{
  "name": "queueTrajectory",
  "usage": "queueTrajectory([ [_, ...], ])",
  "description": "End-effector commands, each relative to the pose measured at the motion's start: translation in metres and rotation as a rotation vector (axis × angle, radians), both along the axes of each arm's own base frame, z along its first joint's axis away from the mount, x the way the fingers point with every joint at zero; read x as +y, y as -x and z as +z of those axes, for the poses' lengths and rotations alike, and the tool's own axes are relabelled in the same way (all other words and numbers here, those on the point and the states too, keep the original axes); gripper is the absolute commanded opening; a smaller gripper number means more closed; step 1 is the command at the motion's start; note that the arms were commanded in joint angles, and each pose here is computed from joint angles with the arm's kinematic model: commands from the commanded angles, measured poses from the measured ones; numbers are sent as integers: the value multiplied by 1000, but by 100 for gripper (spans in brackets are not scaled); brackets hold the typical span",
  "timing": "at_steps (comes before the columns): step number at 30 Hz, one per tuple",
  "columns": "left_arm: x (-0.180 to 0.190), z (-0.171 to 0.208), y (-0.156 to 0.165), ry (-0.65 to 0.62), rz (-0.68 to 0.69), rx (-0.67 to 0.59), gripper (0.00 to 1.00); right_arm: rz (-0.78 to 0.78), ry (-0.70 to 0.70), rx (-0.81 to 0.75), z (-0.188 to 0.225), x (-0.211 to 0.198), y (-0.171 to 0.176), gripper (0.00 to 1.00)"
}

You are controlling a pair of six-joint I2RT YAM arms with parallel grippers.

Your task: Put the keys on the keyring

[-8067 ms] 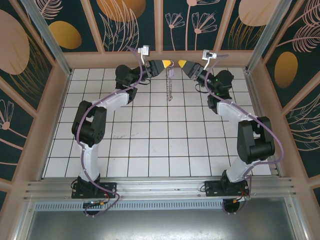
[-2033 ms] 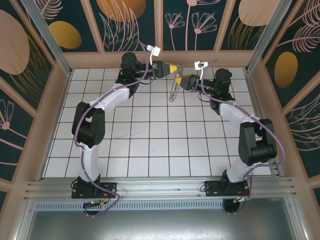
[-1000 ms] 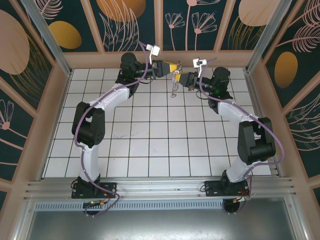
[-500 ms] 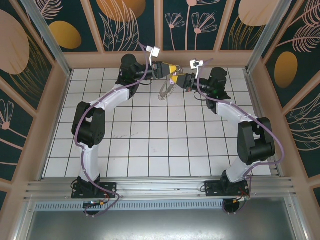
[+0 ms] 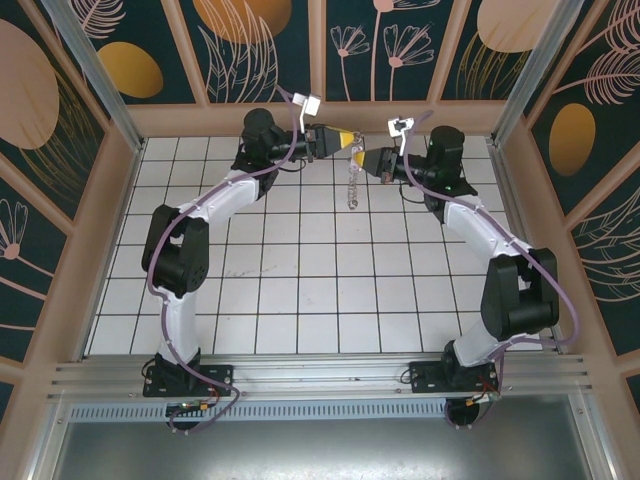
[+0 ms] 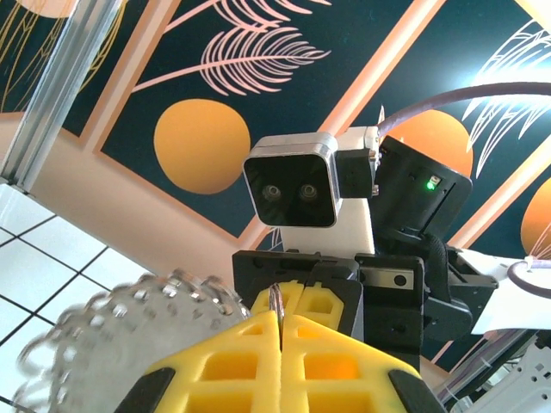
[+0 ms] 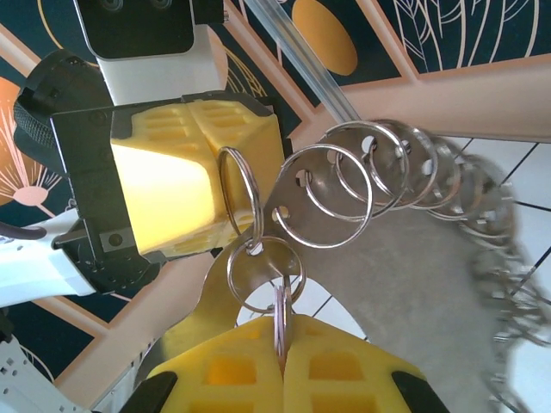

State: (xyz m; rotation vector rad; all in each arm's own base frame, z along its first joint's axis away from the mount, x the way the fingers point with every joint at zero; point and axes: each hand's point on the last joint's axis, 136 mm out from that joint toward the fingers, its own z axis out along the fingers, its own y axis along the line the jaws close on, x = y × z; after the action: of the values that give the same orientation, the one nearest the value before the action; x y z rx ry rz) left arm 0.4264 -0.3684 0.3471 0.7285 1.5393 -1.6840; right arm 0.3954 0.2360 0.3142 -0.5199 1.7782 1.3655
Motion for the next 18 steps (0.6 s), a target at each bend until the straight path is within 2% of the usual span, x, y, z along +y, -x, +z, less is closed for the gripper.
queueTrajectory([
  [1,3,26,13,26,2,-90,0,-21,49,-54,21,-5,2,0],
  [18,3,17,14,12,4,-77,0,-43,154,-17,26,-4,-19,0],
])
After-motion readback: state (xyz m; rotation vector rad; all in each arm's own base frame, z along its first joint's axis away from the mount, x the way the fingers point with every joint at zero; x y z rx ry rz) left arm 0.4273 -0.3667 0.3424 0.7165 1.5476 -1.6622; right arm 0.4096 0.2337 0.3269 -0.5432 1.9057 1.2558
